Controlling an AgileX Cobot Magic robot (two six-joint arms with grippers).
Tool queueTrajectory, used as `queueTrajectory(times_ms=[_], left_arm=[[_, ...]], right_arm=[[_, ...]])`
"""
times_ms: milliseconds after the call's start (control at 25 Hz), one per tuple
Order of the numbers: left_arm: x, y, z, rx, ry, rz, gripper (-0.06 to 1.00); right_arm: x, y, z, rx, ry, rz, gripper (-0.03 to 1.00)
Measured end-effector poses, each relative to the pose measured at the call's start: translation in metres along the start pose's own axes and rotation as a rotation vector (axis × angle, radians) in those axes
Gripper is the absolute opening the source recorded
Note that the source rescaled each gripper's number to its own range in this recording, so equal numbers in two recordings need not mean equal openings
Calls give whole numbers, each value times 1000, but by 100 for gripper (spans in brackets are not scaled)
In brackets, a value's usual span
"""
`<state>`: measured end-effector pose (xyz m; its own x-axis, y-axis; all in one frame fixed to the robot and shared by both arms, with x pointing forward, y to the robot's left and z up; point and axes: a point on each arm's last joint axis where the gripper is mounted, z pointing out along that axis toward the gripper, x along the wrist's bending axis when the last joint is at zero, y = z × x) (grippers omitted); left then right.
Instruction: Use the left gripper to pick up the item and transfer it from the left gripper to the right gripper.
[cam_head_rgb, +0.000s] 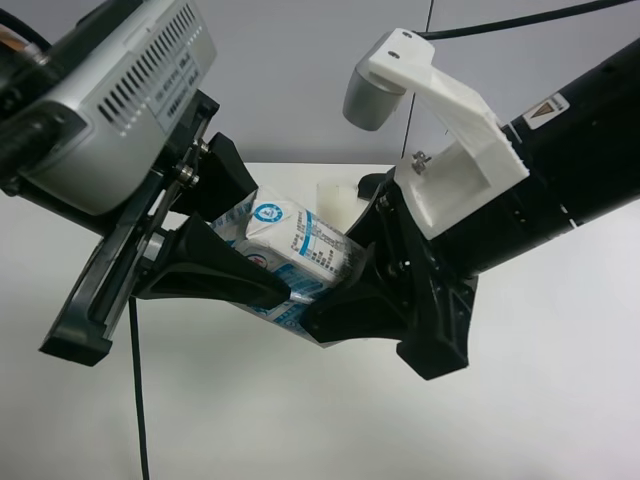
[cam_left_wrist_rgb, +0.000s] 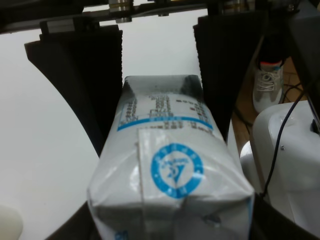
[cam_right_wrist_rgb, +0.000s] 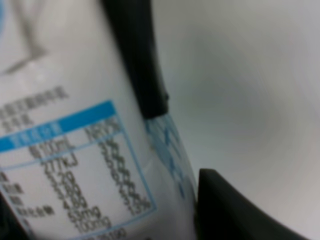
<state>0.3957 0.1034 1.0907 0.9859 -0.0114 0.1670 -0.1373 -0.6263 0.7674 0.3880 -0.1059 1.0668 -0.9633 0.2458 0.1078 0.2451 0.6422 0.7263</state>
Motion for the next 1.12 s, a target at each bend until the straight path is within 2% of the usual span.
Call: queueTrajectory(times_ms=[320, 360, 400, 440, 480, 520, 560, 680, 920, 1120], left_arm=[[0, 0, 0, 0, 1, -3, 3], [1, 0, 0, -1, 9, -2, 12], [2, 1, 0, -5, 23, -6, 31], [2, 1, 0, -7, 28, -11, 55], [2, 1, 0, -9, 26, -16, 72], [2, 1, 0, -11, 26, -19, 85], [2, 1, 0, -12, 27, -23, 92], [2, 1, 0, -13, 26, -27, 98], [-1, 4, -7, -27, 36, -14, 99], [-9, 13, -29, -76, 103, 31, 99]], right_arm=[[0, 0, 0, 0, 0, -6, 17], [0, 0, 0, 1, 3, -6, 15], [1, -1, 0, 9, 7, -9, 6], [0, -1, 0, 15, 8, -8, 0], [0, -2, 1, 22, 8, -8, 0], [0, -2, 2, 23, 8, -7, 0], [0, -2, 2, 23, 7, -8, 0], [0, -2, 2, 23, 7, -8, 0], [0, -2, 2, 24, 8, -8, 0], [0, -2, 2, 24, 8, -8, 0]])
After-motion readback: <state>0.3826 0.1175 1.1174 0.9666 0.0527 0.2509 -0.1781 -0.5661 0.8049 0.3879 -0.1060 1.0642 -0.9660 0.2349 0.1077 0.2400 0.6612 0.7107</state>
